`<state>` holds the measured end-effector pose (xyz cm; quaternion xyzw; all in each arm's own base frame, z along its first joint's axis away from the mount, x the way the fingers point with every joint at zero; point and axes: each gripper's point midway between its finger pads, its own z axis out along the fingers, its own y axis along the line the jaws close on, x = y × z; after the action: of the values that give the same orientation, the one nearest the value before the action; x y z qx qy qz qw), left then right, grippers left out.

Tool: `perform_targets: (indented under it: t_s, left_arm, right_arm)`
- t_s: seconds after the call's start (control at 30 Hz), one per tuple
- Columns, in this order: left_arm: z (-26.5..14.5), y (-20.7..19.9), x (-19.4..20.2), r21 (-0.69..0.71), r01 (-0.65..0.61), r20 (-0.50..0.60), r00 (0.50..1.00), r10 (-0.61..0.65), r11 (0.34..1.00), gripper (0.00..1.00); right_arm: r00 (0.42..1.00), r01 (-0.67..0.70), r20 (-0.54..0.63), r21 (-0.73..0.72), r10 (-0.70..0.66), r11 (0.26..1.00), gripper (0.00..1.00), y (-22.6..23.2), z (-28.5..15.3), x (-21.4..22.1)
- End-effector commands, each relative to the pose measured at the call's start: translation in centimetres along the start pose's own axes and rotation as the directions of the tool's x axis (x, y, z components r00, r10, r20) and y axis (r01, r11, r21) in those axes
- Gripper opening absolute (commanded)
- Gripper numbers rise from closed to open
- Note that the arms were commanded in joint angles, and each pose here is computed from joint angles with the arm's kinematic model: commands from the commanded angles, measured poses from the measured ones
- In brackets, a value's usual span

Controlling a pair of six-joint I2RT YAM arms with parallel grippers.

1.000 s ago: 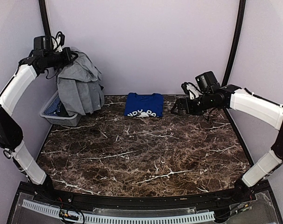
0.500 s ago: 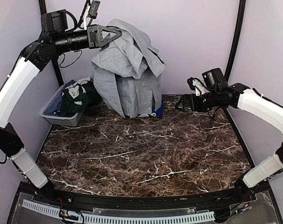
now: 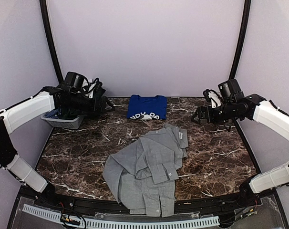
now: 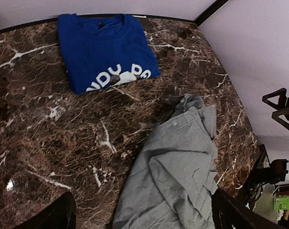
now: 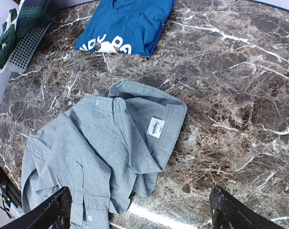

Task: Fold and stack the mixed laundry pile
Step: Place the crumpled shirt at the center of the board.

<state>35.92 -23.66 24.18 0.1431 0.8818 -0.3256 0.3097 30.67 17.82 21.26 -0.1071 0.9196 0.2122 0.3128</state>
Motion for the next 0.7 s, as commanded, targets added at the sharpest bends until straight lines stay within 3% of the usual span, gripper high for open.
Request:
perform_targets:
  t_s: [0.0,0.13,0.23,0.4,0.67]
  left_arm:
    - [-2.3,-2.2,1.7,0.041,-0.064,0.025,0.998,0.063,0.997,0.99]
    - [0.2,-3.5,7.5,0.058,-0.128,-0.102,0.986,0.133,0.99,0.99]
    - [2.1,-3.5,11.3,0.04,-0.109,-0.185,0.976,0.114,0.993,0.99]
    - [4.3,-2.0,17.4,-0.016,-0.014,-0.295,0.955,0.008,1.0,0.95]
    - [4.8,1.6,22.7,-0.211,0.069,-0.411,0.899,-0.153,0.975,0.87]
  right_arm:
    - [0.998,0.039,-0.042,-0.095,-0.044,0.995,0.97,1.2,0.1,1.8]
    - [0.992,0.044,-0.11,-0.186,-0.066,0.981,0.95,2.6,1.8,3.5]
    - [0.981,0.064,-0.163,-0.236,-0.104,0.97,0.94,4.2,3.5,4.8]
    - [0.954,0.082,-0.256,-0.281,-0.157,0.956,0.91,6.3,6.9,7.2]
    - [0.905,0.125,-0.345,-0.343,-0.249,0.931,0.89,10.2,10.3,10.7]
